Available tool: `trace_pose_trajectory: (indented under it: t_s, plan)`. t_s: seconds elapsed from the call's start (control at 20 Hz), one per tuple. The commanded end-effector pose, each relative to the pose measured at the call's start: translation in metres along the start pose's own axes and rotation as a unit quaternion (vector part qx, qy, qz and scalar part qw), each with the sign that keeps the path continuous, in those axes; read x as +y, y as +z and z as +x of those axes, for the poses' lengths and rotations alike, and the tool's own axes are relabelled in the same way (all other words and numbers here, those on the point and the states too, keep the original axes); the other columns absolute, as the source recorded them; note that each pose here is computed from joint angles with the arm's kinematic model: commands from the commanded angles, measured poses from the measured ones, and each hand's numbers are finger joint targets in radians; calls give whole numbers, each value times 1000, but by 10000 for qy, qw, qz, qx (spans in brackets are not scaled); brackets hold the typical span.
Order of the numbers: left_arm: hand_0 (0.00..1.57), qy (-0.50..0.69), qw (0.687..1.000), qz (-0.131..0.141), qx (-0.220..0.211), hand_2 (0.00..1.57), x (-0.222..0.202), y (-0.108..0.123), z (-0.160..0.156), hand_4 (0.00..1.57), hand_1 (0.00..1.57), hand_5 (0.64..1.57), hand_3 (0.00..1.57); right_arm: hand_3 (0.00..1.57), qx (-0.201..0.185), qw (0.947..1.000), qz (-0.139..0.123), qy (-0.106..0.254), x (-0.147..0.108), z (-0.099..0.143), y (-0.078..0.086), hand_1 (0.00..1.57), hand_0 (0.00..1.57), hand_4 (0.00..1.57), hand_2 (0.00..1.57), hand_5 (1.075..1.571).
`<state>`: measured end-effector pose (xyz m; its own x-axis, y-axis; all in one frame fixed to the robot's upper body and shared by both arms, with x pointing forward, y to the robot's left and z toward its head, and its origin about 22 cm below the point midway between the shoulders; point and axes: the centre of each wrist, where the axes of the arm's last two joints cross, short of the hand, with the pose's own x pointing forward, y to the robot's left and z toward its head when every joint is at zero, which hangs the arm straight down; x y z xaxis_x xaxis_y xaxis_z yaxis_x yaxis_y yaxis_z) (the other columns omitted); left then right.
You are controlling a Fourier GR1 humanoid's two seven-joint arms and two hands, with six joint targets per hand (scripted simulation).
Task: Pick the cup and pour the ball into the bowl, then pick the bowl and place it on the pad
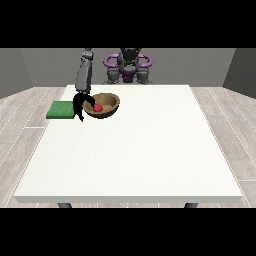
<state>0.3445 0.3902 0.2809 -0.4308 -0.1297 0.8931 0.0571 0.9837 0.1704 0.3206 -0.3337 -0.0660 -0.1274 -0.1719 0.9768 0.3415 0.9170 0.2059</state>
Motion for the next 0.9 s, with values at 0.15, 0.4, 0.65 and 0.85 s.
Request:
trace_pose_trajectory:
  t_s: [0.15,0.4,0.65,0.85]
  plan:
    - [0,91,9997,-4,-248,0,1,-1,13,1071,0,1523,0,1566,960,9852,-749,1204,-51,-20,32,1571,1571,903,1571,1495]
    - [0,127,9999,-53,-80,0,10,3,5,1160,0,1527,0,1292,858,9757,-1059,1713,-66,8,16,1571,1571,995,1571,1542]
    - [0,187,9986,240,422,0,23,8,-13,1191,0,1528,0,1111,1072,9670,-1010,2081,-70,50,-11,1571,1571,1026,1571,1548]
    - [0,167,9973,433,574,0,37,23,-33,1200,0,1540,0,969,1242,9614,-872,2296,-77,95,-34,1571,1571,1046,1571,1557]
